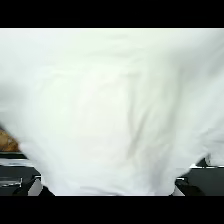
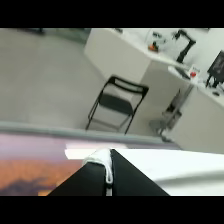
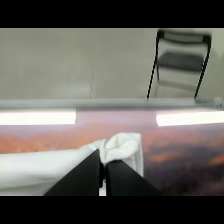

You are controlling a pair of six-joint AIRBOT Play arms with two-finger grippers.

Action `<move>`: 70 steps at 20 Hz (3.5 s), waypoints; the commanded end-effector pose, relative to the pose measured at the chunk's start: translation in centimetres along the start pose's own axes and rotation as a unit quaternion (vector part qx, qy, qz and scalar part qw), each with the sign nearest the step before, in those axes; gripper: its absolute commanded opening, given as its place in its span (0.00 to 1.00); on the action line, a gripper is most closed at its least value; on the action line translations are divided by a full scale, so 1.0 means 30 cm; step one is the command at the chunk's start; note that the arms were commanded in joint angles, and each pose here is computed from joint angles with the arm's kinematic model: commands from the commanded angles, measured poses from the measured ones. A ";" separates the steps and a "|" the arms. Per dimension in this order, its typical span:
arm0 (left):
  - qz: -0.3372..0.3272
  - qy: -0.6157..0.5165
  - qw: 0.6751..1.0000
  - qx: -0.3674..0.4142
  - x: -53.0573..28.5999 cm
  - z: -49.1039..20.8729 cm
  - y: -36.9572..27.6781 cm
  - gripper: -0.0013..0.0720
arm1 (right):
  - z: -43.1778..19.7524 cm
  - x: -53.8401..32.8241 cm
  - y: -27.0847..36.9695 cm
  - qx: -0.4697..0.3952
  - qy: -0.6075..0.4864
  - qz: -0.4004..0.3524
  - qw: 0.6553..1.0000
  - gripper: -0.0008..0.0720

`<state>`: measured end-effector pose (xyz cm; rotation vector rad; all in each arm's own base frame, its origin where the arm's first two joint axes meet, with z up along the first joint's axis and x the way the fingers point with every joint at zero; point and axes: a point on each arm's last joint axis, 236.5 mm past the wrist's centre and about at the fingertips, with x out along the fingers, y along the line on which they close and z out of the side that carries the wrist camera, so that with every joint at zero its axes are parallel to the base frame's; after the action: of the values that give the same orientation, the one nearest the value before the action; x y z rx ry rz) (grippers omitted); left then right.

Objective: Fold the clothes and pants, and hang the long-sleeved shirts on hangers.

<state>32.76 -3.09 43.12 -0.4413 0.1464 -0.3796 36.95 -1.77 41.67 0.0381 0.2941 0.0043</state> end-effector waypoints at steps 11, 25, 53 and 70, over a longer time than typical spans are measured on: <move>0.122 0.313 0.905 -0.262 0.585 -1.248 0.714 0.04 | -1.188 0.870 0.183 0.331 0.441 0.092 0.829 0.07; 0.185 0.638 0.675 -0.320 -0.206 -1.554 0.655 0.72 | -1.387 0.301 -0.358 0.289 0.627 -0.018 0.723 0.78; 0.125 0.569 0.753 -0.306 -0.112 -1.689 0.453 0.04 | -1.663 0.373 0.038 0.289 0.615 0.120 0.724 0.07; 0.041 -0.157 0.958 0.238 -0.350 0.325 -0.428 0.04 | 0.341 -0.776 0.098 -0.081 -0.257 -0.045 0.962 0.07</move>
<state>26.35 -5.42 55.19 -0.0293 -0.1256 -0.2676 25.30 -0.86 55.70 -0.0982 -0.1167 -0.0152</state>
